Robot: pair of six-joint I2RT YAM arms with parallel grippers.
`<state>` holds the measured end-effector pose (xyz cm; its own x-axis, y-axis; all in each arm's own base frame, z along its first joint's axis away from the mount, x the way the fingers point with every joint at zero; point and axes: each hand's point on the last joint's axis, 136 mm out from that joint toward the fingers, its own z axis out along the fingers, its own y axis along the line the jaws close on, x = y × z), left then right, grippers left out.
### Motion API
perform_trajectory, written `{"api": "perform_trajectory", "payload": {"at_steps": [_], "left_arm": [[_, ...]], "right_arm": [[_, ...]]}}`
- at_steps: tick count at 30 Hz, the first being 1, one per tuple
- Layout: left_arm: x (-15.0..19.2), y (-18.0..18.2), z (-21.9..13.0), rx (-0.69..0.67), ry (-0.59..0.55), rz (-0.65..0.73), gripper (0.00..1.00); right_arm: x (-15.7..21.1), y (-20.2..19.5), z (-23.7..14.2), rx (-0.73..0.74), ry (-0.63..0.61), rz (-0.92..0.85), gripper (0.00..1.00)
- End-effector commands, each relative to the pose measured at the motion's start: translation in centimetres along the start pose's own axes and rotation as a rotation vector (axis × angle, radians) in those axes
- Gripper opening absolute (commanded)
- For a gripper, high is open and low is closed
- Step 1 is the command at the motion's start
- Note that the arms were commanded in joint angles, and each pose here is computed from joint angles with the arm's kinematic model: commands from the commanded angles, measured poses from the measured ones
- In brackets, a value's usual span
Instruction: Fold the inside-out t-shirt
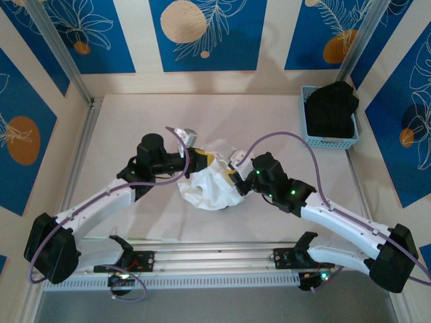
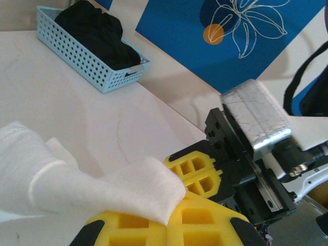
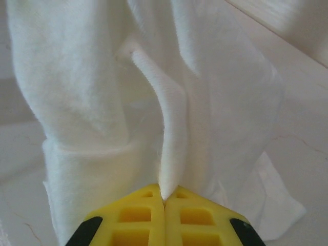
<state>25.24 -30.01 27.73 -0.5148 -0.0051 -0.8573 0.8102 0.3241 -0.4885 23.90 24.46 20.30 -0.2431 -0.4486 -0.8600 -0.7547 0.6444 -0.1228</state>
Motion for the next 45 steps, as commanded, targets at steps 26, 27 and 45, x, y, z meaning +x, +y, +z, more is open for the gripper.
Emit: {"api": "perform_trajectory", "payload": {"at_steps": [26,27,45], "left_arm": [[2.1,8.4,-5.8,-0.605,0.056,-0.001,0.46],[2.2,7.9,-6.0,-0.607,0.055,0.028,0.46],[6.1,2.8,3.8,-0.195,0.212,0.130,0.44]], "right_arm": [[-7.6,-0.2,-4.8,-0.408,-0.344,0.452,0.00],[-7.5,-0.2,-4.7,-0.408,-0.341,0.454,0.00],[-6.9,-1.0,-4.8,-0.373,-0.339,0.477,0.00]]}}
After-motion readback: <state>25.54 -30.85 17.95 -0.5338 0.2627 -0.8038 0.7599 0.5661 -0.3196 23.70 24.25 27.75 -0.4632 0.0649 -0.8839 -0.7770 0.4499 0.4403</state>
